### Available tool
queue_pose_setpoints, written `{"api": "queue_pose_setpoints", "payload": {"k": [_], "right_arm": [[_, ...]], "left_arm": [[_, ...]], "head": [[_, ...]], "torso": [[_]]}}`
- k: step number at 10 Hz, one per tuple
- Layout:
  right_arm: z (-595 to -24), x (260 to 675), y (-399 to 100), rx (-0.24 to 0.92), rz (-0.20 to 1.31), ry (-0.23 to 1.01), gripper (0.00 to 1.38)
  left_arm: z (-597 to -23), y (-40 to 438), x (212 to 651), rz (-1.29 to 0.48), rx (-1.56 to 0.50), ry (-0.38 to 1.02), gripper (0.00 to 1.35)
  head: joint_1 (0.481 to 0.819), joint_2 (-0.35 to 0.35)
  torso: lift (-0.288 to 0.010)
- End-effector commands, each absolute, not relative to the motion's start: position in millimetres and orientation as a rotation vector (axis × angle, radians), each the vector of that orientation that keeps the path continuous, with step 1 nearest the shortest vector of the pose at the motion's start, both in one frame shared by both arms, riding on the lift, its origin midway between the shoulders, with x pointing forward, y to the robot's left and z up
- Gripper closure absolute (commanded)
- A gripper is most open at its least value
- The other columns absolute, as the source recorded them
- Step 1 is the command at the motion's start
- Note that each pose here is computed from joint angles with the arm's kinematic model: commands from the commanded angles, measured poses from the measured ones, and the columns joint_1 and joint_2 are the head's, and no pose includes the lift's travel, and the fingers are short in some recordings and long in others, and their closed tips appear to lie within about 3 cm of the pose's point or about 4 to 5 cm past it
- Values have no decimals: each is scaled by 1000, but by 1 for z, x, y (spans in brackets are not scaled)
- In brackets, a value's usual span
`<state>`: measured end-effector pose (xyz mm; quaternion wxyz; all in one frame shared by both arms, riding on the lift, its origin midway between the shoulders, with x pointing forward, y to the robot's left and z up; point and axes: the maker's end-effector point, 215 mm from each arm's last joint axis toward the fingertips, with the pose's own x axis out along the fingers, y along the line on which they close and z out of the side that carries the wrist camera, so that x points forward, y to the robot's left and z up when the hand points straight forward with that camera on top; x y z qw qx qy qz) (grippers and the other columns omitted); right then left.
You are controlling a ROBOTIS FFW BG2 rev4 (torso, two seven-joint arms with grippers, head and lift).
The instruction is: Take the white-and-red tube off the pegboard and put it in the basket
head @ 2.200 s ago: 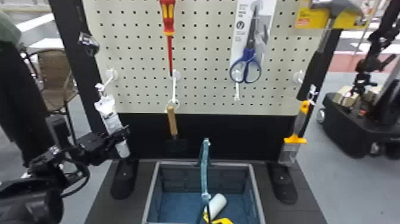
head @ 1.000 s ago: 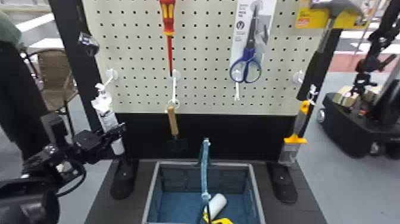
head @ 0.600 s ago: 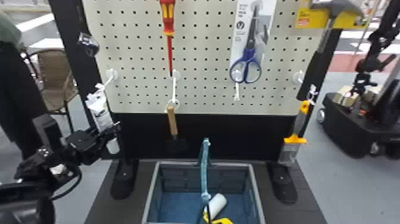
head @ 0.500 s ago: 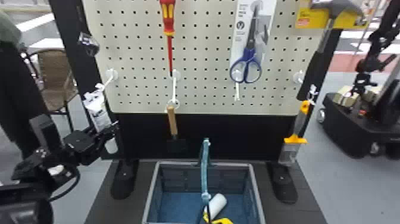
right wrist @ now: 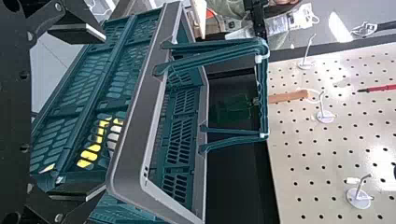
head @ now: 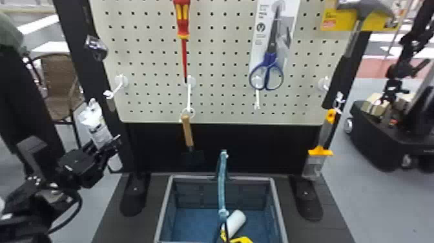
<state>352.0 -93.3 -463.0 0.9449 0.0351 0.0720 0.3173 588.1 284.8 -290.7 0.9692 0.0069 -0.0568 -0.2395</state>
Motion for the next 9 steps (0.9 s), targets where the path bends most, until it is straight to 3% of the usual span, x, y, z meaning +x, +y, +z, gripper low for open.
{"api": "queue_pose_setpoints", "payload": {"k": [1,5,9], "right_arm": [[-464,351,-93,73,646,150,183],[-465,351,-93,73,647,153,183],[-467,351,-93,74,647,159,183]], "left_arm": [[-282,283,573,-442,-38,-151,1196],[-291,273,544,-374,-286,-172,1196],[-316,229,528,-410,-582,-97,1196]], "head": [[549,0],[549,0],[549,0]], "torso": [[-100],[-100],[-100]]}}
